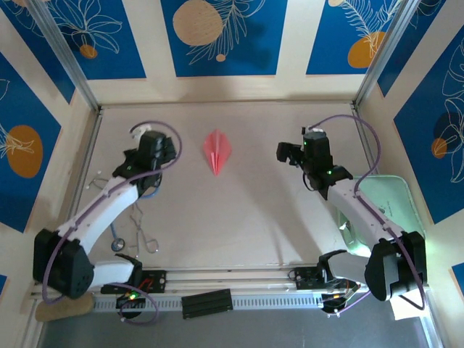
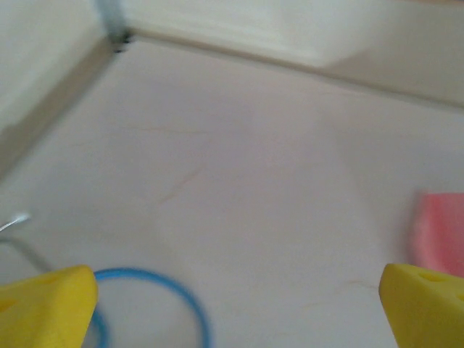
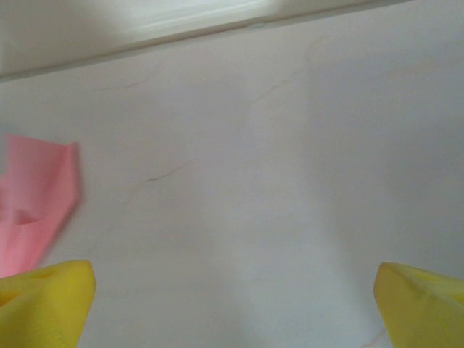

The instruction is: Fold a paper plane with a square sheet of paper (pick it up from the middle)

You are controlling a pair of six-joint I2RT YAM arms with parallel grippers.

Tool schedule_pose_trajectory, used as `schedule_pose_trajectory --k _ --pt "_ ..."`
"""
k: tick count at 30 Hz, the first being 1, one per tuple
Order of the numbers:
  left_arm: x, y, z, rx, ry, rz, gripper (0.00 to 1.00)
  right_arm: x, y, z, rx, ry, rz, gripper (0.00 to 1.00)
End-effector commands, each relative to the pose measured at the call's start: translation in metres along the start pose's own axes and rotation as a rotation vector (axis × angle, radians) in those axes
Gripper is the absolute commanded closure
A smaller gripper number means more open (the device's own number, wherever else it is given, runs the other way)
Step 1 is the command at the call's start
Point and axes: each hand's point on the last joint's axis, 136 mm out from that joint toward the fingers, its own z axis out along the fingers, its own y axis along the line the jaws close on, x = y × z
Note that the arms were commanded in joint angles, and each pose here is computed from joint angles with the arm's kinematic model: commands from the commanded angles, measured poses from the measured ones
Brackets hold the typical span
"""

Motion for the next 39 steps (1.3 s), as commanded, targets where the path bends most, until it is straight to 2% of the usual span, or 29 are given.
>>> schedule_pose_trajectory --k 1,5,11,14,19,23,28,39 --pt "-0.006 0.048 -0.002 -0.129 -0.146 0.047 0.01 0.001 -0.031 0.008 0.121 -0.124 -0.084 0.01" --pt "0.021 0.084 0.011 -0.176 -0.197 0.114 0.01 0.021 -0.056 0.02 0.157 -0.149 -0.049 0.01" --pt "0.059 0.082 0.03 -0.02 -0.196 0.156 0.01 0.045 -0.059 0.04 0.078 -0.157 -0.107 0.01" --pt "0.07 0.076 0.039 0.046 -0.186 0.174 0.01 0.048 -0.056 0.048 0.041 -0.151 -0.132 0.01" --pt "0.072 0.047 0.046 0.247 -0.242 0.194 0.01 0.039 -0.055 0.053 -0.043 -0.199 -0.127 0.01" --pt "0.069 0.031 0.05 0.329 -0.285 0.202 0.01 0.045 -0.053 0.057 -0.137 -0.212 -0.098 0.01" --pt "0.073 0.018 0.063 0.385 -0.283 0.212 0.01 0.055 -0.048 0.067 -0.176 -0.211 -0.12 0.01" --pt "0.085 0.017 0.093 0.32 -0.197 0.223 0.01 0.055 -0.05 0.073 -0.166 -0.179 -0.103 0.01"
